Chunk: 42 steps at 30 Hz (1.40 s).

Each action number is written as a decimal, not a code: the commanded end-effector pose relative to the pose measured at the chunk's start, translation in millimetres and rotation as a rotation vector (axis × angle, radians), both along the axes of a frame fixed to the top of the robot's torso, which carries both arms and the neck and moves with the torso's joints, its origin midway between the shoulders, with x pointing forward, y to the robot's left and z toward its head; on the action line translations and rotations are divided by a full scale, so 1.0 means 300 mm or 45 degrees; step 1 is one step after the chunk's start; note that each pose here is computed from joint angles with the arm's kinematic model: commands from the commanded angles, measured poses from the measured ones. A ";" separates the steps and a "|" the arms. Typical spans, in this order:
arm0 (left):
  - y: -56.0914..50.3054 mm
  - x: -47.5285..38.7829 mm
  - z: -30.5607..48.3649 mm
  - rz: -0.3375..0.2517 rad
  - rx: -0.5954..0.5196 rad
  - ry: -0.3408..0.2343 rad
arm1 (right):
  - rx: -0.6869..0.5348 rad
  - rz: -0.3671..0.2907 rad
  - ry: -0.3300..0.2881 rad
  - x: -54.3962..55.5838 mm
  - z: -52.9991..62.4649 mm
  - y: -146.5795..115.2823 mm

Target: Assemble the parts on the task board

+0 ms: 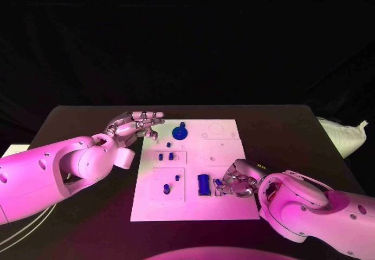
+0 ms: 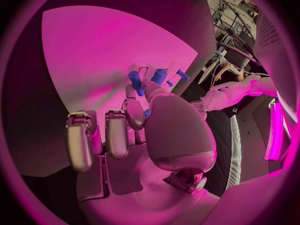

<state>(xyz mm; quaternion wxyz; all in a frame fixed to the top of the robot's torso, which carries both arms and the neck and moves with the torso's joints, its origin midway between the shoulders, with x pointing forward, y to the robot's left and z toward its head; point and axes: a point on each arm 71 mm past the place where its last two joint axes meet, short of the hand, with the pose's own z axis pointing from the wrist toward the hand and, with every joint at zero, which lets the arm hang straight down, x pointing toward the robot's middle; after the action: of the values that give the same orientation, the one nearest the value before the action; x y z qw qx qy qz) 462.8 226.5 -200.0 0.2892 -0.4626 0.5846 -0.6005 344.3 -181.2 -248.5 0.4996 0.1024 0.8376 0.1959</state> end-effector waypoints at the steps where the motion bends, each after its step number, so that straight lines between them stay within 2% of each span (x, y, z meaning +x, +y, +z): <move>1: -0.009 -0.003 0.003 -0.024 -0.014 -0.008 | -0.026 -0.031 0.055 -0.002 -0.012 -0.004; 17: -0.011 -0.006 0.003 -0.026 -0.014 -0.007 | -0.034 -0.027 0.091 0.003 -0.024 0.008; 26: -0.035 -0.018 0.006 -0.059 -0.032 0.009 | -0.052 -0.019 0.095 0.009 -0.031 0.014; 42: -0.016 -0.010 -0.001 -0.033 -0.036 0.027 | -0.053 -0.006 0.047 0.004 -0.016 0.006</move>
<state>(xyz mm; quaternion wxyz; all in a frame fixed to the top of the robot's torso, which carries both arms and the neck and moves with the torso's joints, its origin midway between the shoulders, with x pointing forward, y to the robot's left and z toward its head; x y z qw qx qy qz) 460.4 222.8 -200.3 0.2780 -0.4656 0.5867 -0.6014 346.2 -177.2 -253.6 0.4813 0.1006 0.8494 0.1915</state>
